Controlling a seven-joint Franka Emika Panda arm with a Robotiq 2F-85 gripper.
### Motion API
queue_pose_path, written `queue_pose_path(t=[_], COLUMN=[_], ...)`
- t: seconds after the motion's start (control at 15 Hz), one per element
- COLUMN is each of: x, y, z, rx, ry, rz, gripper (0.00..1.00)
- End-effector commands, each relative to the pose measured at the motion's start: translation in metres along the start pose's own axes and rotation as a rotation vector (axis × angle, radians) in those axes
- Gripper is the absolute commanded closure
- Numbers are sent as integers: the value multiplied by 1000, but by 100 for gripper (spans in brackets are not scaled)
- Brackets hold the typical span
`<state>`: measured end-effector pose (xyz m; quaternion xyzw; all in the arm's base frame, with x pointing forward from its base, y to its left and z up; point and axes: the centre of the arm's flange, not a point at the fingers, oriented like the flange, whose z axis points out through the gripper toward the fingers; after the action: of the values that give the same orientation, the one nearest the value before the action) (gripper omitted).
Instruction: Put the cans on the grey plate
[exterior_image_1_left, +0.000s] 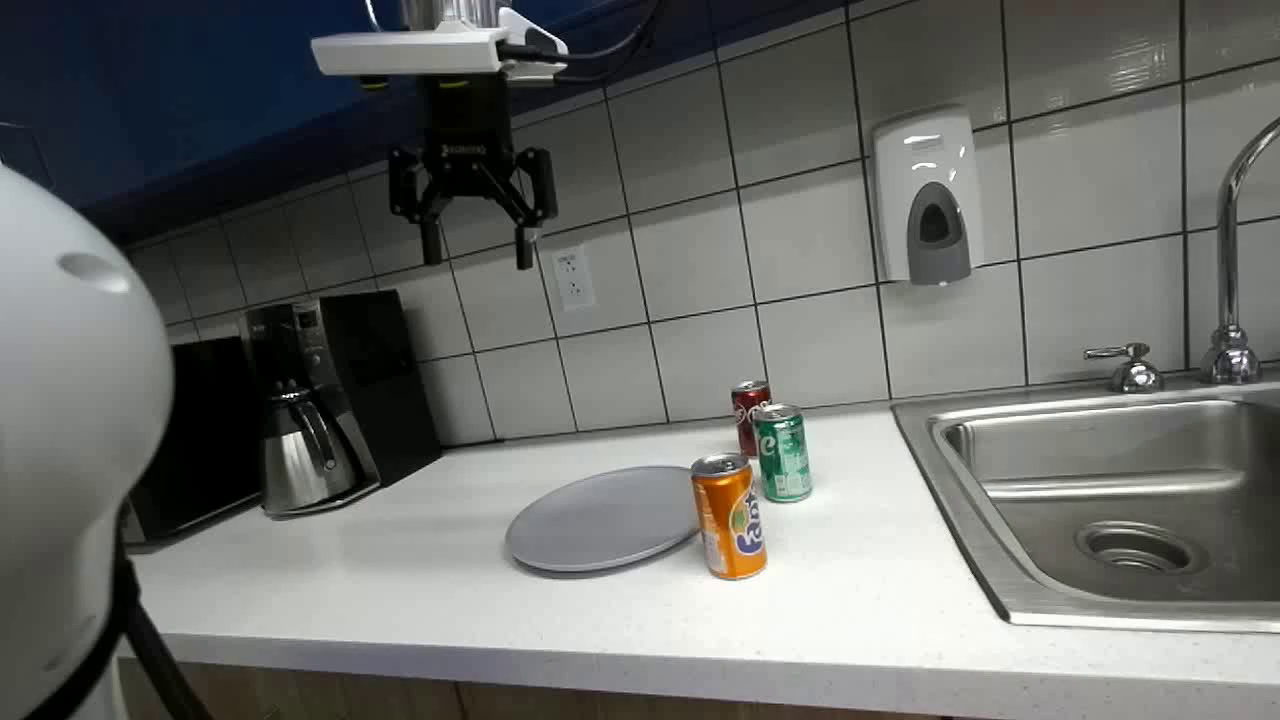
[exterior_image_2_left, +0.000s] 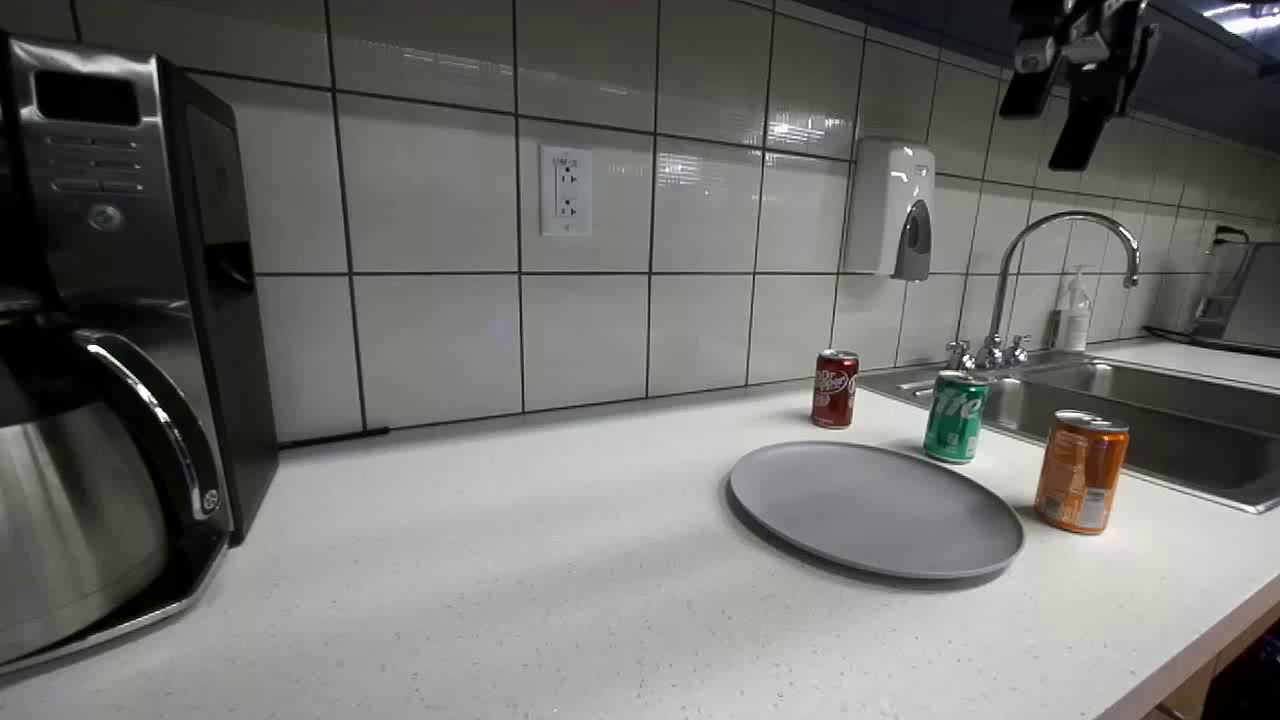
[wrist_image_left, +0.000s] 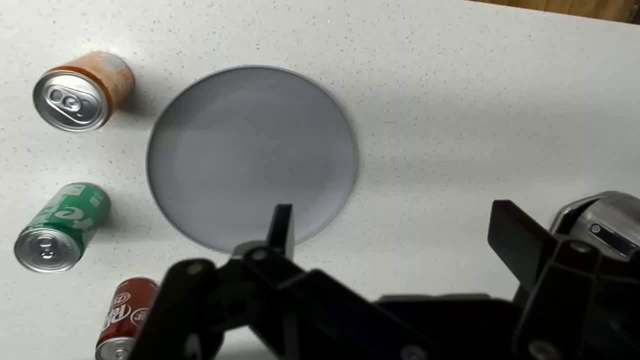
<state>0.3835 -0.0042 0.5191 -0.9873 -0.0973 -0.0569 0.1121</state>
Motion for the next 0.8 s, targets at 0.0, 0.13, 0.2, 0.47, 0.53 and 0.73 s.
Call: queue_pose_path(t=[0.0,0.13,0.2,0.47,0.53,0.73], x=[0,0,0,1,1,1], y=[0,0,0,0,1,4], z=[0,0,0,6,8,16], rx=[0,0,0,-30,-46,-69], ry=[-1,-1,-1,-13,-18,-26], rz=[0,0,0,8,13,27], gripper=[0,0,0,0,0,0])
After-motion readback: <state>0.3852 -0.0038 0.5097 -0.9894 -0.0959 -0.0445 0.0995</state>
